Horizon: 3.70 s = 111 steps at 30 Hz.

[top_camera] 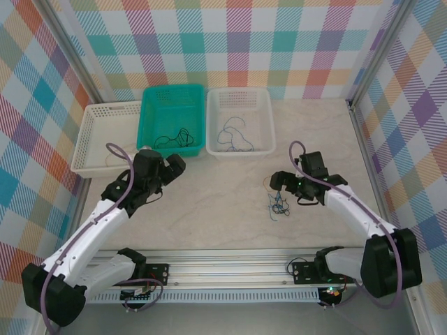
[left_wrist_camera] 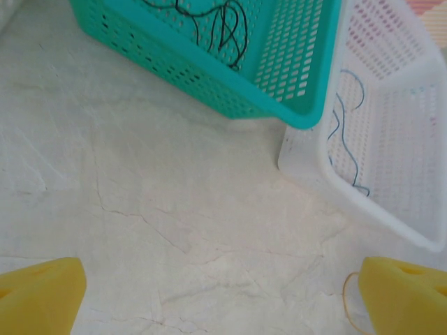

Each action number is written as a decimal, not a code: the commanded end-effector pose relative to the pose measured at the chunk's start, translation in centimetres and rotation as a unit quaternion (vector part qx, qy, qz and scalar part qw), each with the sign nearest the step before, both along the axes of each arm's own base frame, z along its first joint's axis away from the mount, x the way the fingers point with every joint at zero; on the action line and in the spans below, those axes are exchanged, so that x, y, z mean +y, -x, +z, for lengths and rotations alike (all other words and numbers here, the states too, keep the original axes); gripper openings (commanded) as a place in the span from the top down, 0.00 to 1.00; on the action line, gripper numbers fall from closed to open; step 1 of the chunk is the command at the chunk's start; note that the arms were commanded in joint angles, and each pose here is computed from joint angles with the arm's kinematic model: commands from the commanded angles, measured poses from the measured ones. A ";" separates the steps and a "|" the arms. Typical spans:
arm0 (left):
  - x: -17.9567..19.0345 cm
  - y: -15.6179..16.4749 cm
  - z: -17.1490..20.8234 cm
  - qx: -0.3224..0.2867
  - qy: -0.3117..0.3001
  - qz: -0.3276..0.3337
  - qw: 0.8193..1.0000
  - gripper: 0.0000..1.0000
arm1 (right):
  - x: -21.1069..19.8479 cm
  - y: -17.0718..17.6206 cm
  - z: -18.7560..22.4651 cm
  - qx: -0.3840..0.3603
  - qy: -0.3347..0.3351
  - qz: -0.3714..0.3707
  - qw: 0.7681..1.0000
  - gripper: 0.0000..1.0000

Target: Untangle the cables

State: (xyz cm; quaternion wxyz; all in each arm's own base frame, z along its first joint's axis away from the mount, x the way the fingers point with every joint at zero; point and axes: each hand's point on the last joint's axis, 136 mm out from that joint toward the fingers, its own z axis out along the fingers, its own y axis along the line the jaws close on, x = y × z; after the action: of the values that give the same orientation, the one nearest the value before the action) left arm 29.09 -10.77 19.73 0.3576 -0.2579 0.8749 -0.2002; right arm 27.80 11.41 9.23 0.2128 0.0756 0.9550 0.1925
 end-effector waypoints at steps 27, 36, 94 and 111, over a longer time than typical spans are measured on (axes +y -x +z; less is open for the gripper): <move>-5.9 -1.4 -2.5 0.009 0.017 -0.123 0.992 0.00 | 14.9 2.3 -2.5 -0.021 -0.057 0.277 0.959 0.73; -7.5 -1.2 -4.1 0.023 0.022 -0.176 0.984 0.00 | 20.5 5.5 -1.6 -0.042 -0.071 0.407 0.910 0.61; -11.2 0.0 -4.8 0.007 0.023 -0.227 0.974 0.00 | 13.0 -2.8 -2.2 -0.159 0.165 0.264 0.937 1.00; -16.4 1.5 -3.8 -0.042 0.077 -0.369 0.925 0.06 | 14.3 0.0 4.0 -0.283 0.006 0.260 0.923 1.00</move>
State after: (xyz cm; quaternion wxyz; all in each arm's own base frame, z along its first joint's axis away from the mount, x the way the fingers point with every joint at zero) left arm 28.69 -25.17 15.40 0.2750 0.0087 0.8907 -0.3618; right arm 27.95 24.73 10.96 0.3922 -0.2412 0.8657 0.1964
